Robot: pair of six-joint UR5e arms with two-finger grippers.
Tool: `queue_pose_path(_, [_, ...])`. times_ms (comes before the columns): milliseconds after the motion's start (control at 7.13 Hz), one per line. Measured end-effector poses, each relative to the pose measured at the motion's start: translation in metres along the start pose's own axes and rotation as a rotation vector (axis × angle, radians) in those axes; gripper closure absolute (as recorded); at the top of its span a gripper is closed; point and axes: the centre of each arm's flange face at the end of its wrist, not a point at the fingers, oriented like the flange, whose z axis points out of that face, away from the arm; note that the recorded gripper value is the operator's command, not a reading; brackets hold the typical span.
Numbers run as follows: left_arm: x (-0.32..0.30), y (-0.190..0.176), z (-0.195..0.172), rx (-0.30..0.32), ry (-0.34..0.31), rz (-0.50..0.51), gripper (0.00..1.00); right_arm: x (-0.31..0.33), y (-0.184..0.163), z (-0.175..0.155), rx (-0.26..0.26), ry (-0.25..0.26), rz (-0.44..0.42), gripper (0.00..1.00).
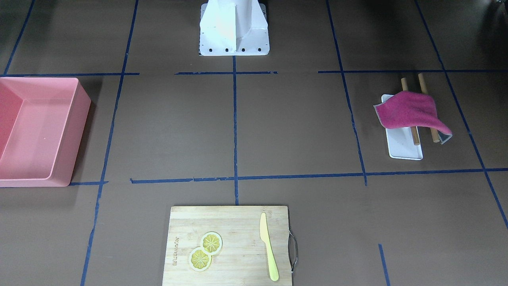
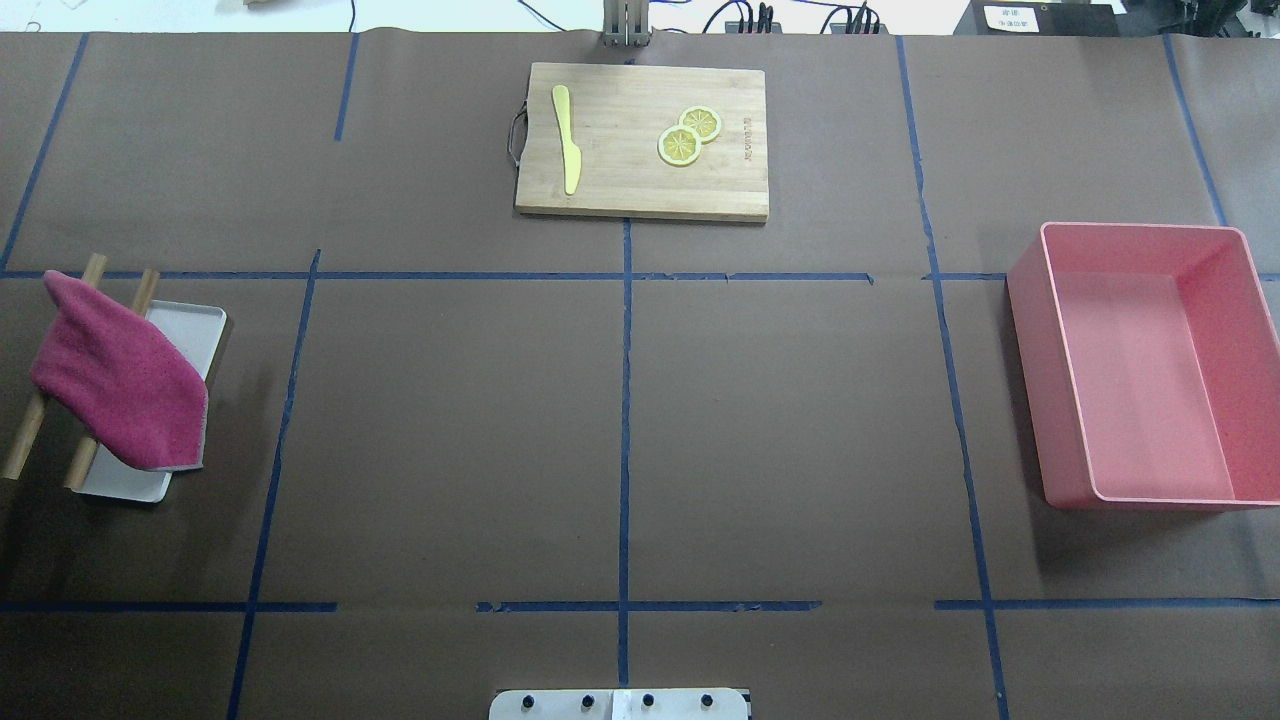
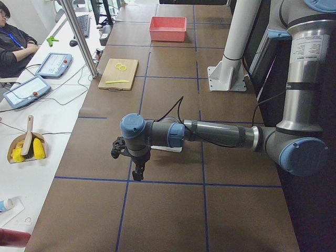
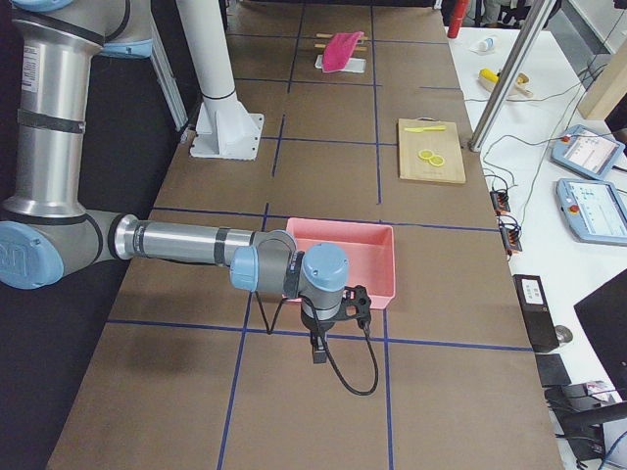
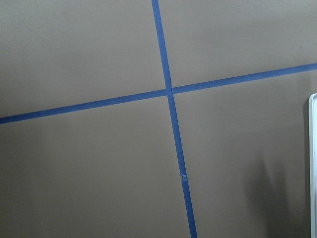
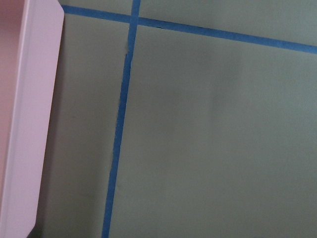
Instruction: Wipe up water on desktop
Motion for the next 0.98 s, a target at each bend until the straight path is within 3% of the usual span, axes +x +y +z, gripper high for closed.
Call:
queue_pose_path(421, [0.018, -0.014, -0.001, 0.086, -0.007, 0.113, 0.0, -0.015, -0.015, -0.007, 0.11, -0.017, -0.1, 0.0])
queue_pose_path(701, [0.03, -0.018, 0.005, 0.097, 0.002, 0.146, 0.0, -0.023, -0.018, -0.002, 0.117, -0.074, -0.069, 0.0])
queue_pose_path(982, [0.055, -0.024, 0.01, 0.108, 0.058, 0.175, 0.0, -0.032, -0.021, -0.003, 0.119, -0.093, -0.044, 0.0])
